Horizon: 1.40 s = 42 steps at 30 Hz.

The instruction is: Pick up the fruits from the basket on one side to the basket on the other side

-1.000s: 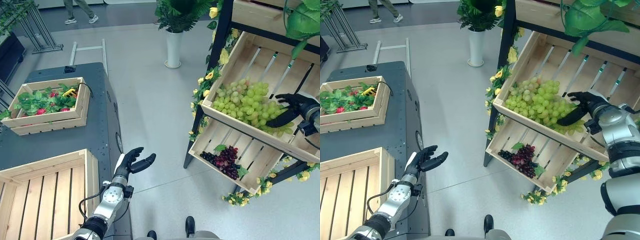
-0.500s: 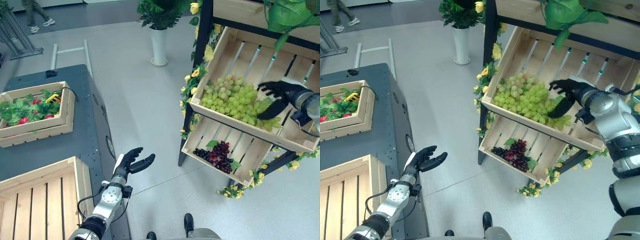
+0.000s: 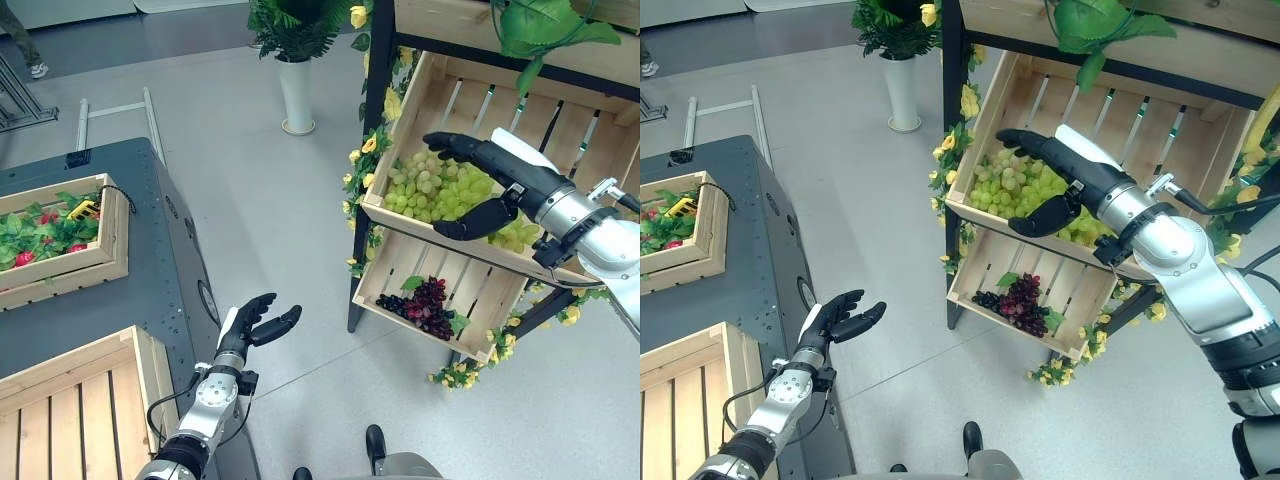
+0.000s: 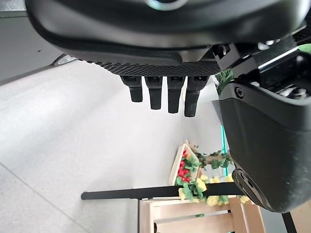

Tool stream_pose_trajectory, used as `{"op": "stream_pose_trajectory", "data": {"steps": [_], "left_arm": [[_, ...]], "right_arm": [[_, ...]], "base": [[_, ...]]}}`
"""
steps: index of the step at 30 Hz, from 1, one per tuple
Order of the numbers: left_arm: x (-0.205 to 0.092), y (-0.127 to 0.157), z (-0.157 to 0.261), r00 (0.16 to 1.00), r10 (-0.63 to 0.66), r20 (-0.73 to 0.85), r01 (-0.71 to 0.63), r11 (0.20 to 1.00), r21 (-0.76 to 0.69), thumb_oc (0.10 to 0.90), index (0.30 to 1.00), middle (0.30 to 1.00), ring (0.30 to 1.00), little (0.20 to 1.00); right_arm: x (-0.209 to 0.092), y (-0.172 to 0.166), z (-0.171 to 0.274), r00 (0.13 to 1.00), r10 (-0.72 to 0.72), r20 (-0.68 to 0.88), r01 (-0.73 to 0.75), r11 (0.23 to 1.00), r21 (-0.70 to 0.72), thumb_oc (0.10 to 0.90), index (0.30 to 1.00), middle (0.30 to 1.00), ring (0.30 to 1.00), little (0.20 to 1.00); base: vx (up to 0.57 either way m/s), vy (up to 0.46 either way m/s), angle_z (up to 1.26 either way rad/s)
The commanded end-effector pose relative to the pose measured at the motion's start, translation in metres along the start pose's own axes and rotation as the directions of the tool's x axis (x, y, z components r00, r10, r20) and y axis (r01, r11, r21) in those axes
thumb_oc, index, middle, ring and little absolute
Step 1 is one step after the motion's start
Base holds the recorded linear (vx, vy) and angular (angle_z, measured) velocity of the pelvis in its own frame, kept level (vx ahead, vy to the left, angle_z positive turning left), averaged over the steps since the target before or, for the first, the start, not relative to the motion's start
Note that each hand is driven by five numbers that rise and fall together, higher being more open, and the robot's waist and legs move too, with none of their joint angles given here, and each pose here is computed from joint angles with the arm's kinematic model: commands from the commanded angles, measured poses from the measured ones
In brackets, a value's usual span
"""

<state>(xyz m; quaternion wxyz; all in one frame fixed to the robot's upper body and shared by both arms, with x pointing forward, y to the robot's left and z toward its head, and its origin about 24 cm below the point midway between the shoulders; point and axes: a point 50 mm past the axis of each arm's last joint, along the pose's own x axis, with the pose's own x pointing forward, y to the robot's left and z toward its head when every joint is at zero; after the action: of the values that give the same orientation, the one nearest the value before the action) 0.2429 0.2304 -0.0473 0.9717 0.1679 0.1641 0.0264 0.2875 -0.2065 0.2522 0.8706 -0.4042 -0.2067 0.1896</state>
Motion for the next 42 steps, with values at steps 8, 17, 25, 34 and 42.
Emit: {"op": "stream_pose_trajectory", "data": {"steps": [8,17,25,34,42], "left_arm": [[0.013,0.010,0.011,0.992,0.123,0.042,-0.114,0.978,-0.176,0.800,0.900,0.900,0.900,0.900],[-0.009,-0.021,-0.027,0.991,0.093,-0.101,-0.113,0.970,-0.214,0.800,0.900,0.900,0.900,0.900],[-0.029,-0.033,-0.057,0.969,0.049,-0.242,-0.093,0.980,-0.177,0.800,0.900,0.900,0.900,0.900],[-0.060,-0.045,-0.099,0.906,-0.091,-0.413,0.066,0.995,-0.076,0.800,0.900,0.900,0.900,0.900],[-0.065,-0.060,-0.102,0.881,-0.225,-0.416,0.237,0.971,-0.022,0.800,0.900,0.900,0.900,0.900]], "right_arm": [[0.018,0.080,0.019,0.898,0.051,0.436,-0.401,0.501,0.767,0.800,0.900,0.900,0.900,0.900],[-0.004,0.220,-0.009,0.886,0.228,0.404,-0.417,0.008,0.909,0.800,0.900,0.900,0.900,0.900],[-0.049,0.301,-0.047,0.890,0.444,0.101,-0.104,-0.016,0.994,0.800,0.900,0.900,0.900,0.900],[-0.123,0.342,-0.111,0.719,0.593,-0.361,0.250,0.264,0.931,0.800,0.900,0.900,0.900,0.900],[-0.190,0.344,-0.149,0.411,0.687,-0.599,0.249,0.548,0.799,0.800,0.900,0.900,0.900,0.900]], "base": [[0.01,-0.045,0.06],[0.03,-0.079,0.26],[0.02,-0.050,0.27],[0.05,0.004,0.15],[0.03,0.033,0.04]]}}
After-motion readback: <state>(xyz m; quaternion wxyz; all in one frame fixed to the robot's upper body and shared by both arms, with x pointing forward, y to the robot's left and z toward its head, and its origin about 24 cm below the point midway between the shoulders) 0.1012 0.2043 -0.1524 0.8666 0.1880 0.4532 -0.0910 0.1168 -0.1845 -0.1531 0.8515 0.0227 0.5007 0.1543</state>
